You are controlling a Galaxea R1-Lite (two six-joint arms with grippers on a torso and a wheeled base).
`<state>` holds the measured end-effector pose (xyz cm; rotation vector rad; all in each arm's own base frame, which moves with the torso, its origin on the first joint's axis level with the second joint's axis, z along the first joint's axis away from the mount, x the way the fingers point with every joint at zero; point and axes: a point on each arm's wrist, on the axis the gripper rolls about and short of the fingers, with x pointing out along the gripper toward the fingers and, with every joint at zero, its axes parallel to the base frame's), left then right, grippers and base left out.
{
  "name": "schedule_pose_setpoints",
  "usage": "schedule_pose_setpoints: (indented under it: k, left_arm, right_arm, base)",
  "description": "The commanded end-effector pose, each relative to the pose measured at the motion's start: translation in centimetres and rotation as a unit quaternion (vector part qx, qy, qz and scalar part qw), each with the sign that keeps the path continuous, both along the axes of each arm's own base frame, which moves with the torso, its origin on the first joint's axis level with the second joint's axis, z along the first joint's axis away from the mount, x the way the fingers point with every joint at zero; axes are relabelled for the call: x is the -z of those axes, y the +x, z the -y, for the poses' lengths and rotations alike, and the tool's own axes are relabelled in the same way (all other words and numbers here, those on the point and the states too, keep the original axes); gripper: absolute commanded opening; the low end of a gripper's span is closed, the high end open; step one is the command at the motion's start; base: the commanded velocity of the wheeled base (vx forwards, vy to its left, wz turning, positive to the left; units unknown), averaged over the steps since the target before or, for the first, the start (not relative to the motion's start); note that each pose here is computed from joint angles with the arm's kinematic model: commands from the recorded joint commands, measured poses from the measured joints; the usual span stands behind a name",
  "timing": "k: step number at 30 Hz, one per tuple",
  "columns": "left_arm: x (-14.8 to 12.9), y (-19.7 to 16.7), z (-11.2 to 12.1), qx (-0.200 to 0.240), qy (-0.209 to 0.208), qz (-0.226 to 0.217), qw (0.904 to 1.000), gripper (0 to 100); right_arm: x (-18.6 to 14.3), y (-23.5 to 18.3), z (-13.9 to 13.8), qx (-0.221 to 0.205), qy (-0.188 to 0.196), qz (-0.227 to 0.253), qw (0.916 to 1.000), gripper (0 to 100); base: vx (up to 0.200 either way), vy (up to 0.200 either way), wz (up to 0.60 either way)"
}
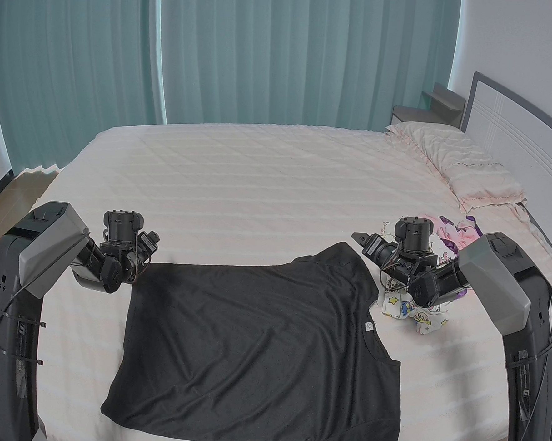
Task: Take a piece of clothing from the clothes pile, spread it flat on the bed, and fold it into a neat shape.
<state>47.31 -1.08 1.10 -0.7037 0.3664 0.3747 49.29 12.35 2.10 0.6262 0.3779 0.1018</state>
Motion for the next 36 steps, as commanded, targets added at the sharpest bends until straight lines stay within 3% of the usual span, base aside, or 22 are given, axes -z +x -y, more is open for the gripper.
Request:
schedule_pose_setpoints:
  k: [1,5,8,17,22,31,36]
  left_arm:
    - [-1.6,-0.6,-0.5,-0.006,0.001,0.01,0.9999,100]
    - [-3.7,-2.5,-0.7,-0.004,0.003,0.009,0.9999,100]
    - [-4.7,-6.6,-0.2,0.021,-0.002,-0.019,0.9996,100]
    - [-2.9,-16.5,2.4,0.094,-0.018,-0.078,0.9923,100]
    - [-1.0,-20.6,3.0,0.113,-0.016,-0.118,0.9863,100]
    - [0.3,-24.3,2.8,0.114,-0.019,-0.16,0.9803,100]
    - [0.9,-25.5,2.6,0.113,-0.015,-0.187,0.9757,100]
  right_arm:
    - [-0.9,-1.0,1.6,0.015,0.001,-0.012,0.9998,100]
    - [-1.6,-3.3,2.0,0.012,-0.001,-0.033,0.9994,100]
    - [-2.6,-7.8,2.0,0.003,0.004,-0.065,0.9979,100]
    - [-2.4,-17.3,2.4,0.008,0.066,-0.122,0.9902,100]
    - [-0.7,-21.2,3.1,0.003,0.065,-0.153,0.9861,100]
    - [0.6,-25.2,4.2,-0.005,0.073,-0.167,0.9832,100]
    - [1.2,-26.1,4.5,-0.003,0.069,-0.185,0.9804,100]
  base:
    - [0.0,0.0,0.0]
    - [0.0,0.0,0.0]
    - [0.0,0.0,0.0]
    - [-0.022,0.0,0.0]
    - [-0.2,0.0,0.0]
    - [-0.2,0.0,0.0]
    - [0.0,0.0,0.0]
